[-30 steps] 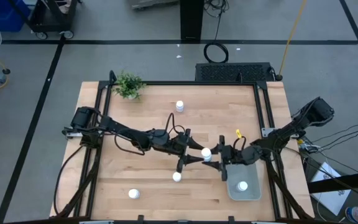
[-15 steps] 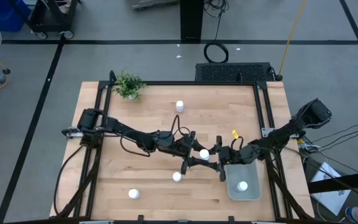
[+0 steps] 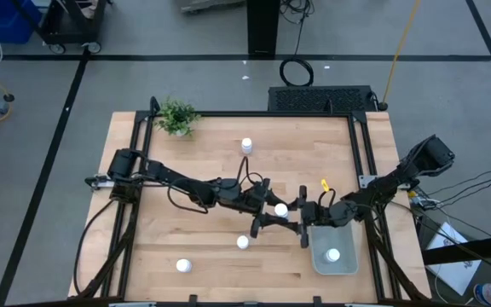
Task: Pick and place pill bottles into a basket
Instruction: Put the white pill bottle into the gray bin
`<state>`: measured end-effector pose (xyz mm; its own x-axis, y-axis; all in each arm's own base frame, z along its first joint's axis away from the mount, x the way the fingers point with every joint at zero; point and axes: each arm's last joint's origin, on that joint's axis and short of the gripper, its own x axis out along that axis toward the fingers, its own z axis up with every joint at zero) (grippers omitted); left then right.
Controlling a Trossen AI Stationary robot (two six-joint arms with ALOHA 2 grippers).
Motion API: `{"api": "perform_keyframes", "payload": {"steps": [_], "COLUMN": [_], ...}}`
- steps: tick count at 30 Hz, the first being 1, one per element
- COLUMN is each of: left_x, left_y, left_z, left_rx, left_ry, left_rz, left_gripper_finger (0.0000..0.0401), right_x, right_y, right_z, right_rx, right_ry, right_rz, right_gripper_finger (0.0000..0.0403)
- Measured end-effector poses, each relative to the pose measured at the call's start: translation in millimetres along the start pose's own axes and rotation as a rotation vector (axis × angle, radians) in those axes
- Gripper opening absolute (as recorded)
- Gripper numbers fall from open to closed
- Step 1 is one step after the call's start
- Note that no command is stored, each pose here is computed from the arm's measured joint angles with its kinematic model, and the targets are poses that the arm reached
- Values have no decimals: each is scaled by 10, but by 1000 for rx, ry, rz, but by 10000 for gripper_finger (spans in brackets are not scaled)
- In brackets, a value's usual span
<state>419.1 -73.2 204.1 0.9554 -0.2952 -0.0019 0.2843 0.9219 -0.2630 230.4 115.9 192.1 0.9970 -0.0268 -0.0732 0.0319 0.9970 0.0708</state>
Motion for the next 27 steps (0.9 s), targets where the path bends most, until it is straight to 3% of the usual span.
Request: {"api": "perform_keyframes", "payload": {"steps": [11, 17, 22, 27], "left_x": [4, 3, 3, 4], "left_y": [-31, -30, -30, -36], "left_z": [-21, -27, -33, -48], "left_rx": [2, 18, 18, 18], "left_ry": [10, 13, 17, 28], "left_rz": [1, 0, -4, -28], "left_gripper_finger": [225, 176, 176, 176], "right_x": [-10, -9, -9, -42], "right_y": [12, 11, 14, 40], "right_z": [10, 12, 13, 12], "right_rx": [-18, -16, -7, 32], "right_ry": [-12, -15, -14, 15], "right_rz": [-15, -18, -12, 22], "right_gripper_finger": [164, 163, 211, 225]}}
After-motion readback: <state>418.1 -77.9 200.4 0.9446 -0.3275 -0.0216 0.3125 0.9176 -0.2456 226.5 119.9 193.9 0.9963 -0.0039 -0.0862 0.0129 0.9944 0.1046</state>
